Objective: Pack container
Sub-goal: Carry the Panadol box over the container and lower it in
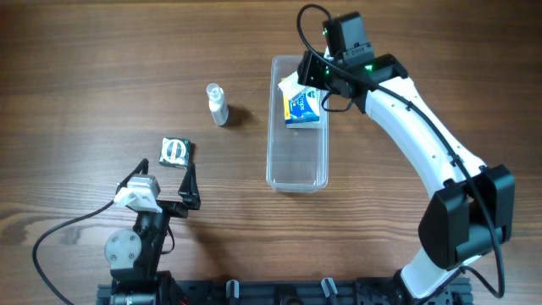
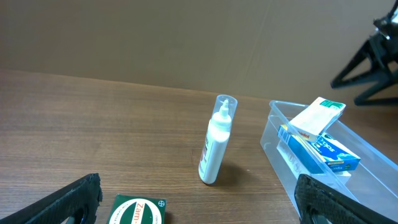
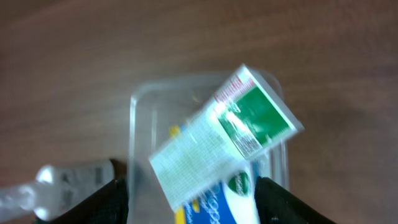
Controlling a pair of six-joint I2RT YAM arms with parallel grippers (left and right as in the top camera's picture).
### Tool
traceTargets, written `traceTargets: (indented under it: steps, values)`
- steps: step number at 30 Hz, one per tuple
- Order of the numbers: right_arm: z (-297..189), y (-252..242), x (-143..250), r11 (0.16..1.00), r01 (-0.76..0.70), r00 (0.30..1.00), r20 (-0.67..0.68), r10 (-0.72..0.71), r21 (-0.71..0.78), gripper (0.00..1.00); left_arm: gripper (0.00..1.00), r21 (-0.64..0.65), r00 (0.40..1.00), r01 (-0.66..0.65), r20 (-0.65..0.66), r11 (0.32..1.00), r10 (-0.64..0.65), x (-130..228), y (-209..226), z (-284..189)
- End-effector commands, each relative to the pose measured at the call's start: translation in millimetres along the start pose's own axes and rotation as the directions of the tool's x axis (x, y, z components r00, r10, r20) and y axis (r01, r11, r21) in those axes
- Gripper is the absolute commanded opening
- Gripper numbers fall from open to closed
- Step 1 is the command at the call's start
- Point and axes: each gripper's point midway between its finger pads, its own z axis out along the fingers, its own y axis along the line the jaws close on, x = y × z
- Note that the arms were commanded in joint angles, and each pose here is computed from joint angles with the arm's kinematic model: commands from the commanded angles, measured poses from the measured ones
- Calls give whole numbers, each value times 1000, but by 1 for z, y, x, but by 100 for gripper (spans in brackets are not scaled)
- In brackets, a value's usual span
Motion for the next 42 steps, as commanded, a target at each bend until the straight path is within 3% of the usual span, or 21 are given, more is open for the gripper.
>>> traceTargets:
  steps: [1,3,8,10,13,21,24,29,36,42]
  values:
    - [2,11,-20,999,-27,997,74,30,-40,67,100,-14,1000,-5,-6,1000,5,3,3,0]
    - [1,14,-26,997,-50,994,96,56,-57,67,100,-15,1000,-5,-6,1000,5,3,3,0]
    - [12,-15,-44,987,-145,970,208,127,74,66,100,-14,1000,-5,-6,1000,5,3,3,0]
    - [30,-29,-43,977,-193,965,197,172,92,42,100,-14,1000,-5,-6,1000,5,3,3,0]
    - [41,-36,-46,972,-221,959,203,200,86,28,100,-15,1000,-5,-6,1000,5,3,3,0]
    - [42,-44,-58,963,-245,940,268,208,111,20,100,-14,1000,-5,-6,1000,5,3,3,0]
    - [48,-53,-52,951,-273,937,264,228,148,7,100,-14,1000,-5,-6,1000,5,3,3,0]
    - [59,-58,-35,949,-264,953,200,228,173,5,100,-14,1000,-5,-6,1000,5,3,3,0]
    - [63,-34,-27,980,-190,977,110,182,63,8,100,-14,1000,-5,-6,1000,5,3,3,0]
    - [34,-29,-27,985,-163,983,97,157,60,8,100,-14,1000,-5,-6,1000,5,3,3,0]
